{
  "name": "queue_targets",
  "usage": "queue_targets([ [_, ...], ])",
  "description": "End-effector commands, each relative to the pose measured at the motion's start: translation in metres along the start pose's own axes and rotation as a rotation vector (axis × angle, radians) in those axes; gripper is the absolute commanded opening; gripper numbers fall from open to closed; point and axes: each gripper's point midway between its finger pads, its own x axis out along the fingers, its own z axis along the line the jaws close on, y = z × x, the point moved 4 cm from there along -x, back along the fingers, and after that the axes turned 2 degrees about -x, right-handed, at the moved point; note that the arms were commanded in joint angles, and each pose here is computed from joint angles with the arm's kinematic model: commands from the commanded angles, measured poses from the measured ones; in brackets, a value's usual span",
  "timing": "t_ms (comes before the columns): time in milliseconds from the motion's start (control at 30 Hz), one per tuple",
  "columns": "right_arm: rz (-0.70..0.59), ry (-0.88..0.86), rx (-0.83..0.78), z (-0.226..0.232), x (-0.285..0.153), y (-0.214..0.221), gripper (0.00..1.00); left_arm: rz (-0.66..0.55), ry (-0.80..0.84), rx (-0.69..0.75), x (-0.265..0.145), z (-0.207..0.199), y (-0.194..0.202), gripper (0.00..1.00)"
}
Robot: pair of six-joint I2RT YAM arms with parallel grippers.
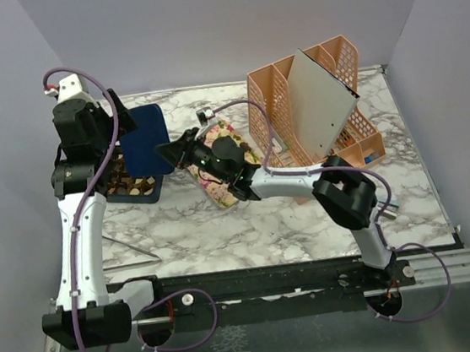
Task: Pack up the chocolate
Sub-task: Close the box lid on the packing box.
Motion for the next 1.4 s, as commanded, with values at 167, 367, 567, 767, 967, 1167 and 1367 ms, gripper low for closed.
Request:
queue_targets([
  [167,0.007,0.015,0.483,-0.007,0.049,0.035,0.07,0.183,-0.161,0.033,0.050,0.024,0.038,0.99],
  [367,0.006,0.112,0.712,-0.035,0.066,0.071,0.07,0.223,-0.224,0.018,0.070,0.029,0.042,0.99],
  [567,0.017,0.118,0.814,-0.047,0.082,0.093,0.08,0.180,-0.390,0.051,0.070,0.051,0.035,0.99],
  [767,-0.056,0.149,0.893,-0.061,0.093,0.098,0.08,0.098,-0.471,0.124,0.058,0.064,0.015,0.99],
  [967,-0.045,0.164,0.925,-0.066,0.107,0.107,0.08,0.078,-0.513,0.161,0.047,0.070,0.012,0.99],
  [1167,0.006,0.234,0.898,-0.077,0.104,0.130,0.08,0.037,-0.521,0.164,0.030,0.071,0.002,0.99],
  [1367,0.021,0.260,0.926,-0.086,0.101,0.147,0.08,0.047,-0.512,0.178,0.030,0.071,0.003,0.99],
])
